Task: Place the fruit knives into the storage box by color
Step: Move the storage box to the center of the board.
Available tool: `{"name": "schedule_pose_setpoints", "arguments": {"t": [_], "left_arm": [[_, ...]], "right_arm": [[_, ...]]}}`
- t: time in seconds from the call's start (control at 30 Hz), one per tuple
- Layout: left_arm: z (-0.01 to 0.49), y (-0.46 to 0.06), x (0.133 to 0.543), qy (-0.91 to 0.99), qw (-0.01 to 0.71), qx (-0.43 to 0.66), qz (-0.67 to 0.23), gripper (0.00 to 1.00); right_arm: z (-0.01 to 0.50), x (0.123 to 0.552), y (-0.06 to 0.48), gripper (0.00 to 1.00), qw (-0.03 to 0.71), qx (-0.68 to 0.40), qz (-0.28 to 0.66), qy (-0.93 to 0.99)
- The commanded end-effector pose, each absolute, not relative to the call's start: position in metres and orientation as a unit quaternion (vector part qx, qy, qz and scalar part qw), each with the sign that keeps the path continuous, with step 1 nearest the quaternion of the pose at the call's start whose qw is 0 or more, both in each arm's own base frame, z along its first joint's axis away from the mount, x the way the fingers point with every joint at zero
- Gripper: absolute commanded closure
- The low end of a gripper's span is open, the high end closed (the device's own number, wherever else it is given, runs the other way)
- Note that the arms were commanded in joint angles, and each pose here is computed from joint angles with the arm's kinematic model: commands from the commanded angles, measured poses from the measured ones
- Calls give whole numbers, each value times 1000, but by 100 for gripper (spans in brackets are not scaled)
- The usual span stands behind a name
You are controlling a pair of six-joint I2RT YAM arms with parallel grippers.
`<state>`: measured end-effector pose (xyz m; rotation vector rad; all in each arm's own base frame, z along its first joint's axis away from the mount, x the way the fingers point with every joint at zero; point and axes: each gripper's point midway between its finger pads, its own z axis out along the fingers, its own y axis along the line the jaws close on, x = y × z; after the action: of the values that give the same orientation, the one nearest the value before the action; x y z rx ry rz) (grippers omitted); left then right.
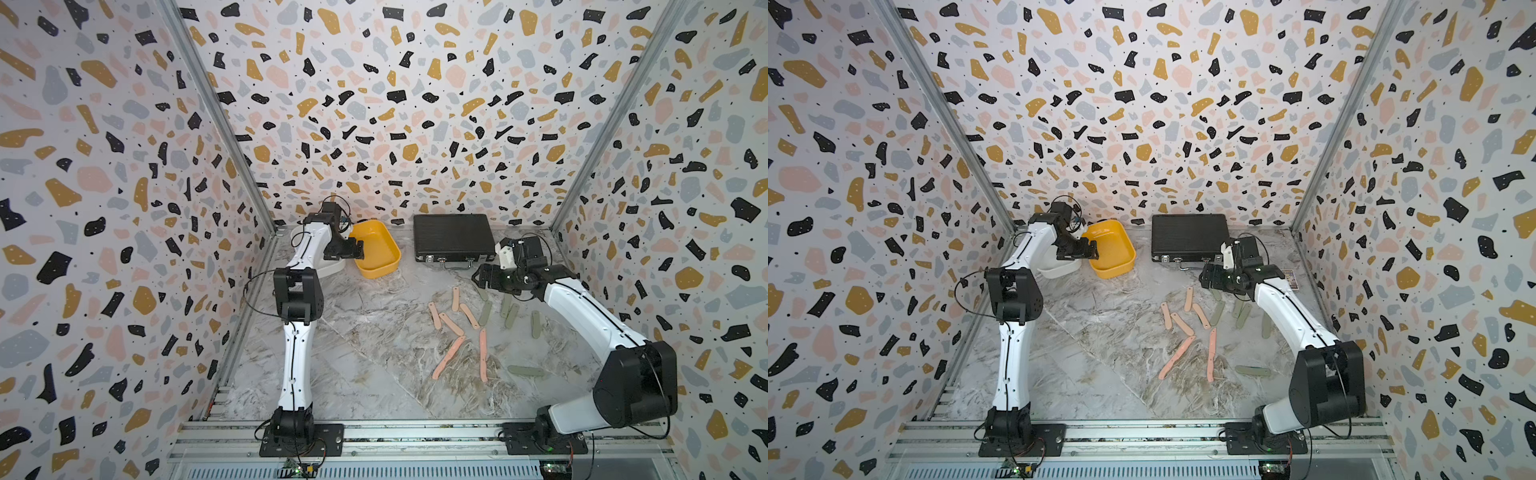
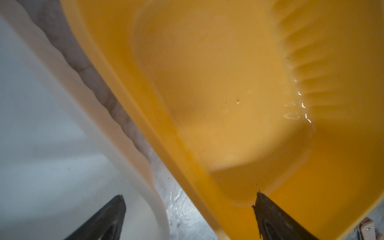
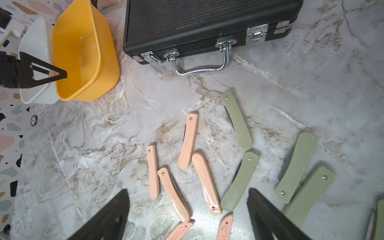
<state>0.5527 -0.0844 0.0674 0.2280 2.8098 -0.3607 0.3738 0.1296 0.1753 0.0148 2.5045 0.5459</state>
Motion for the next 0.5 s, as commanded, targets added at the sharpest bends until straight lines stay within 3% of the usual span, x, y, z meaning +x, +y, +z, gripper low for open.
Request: {"name": "schedule_pose_setpoints", "arguments": {"t": [0.0,0.47], "left_arm": [[68,-89,542,978,137,91,-126,3],[68,-99,485,977,76,118,-157,5]], "right_arm": [[181,367,129,9,290,-3,199,936],[177,369,133,9,286,-6,205,936]]}}
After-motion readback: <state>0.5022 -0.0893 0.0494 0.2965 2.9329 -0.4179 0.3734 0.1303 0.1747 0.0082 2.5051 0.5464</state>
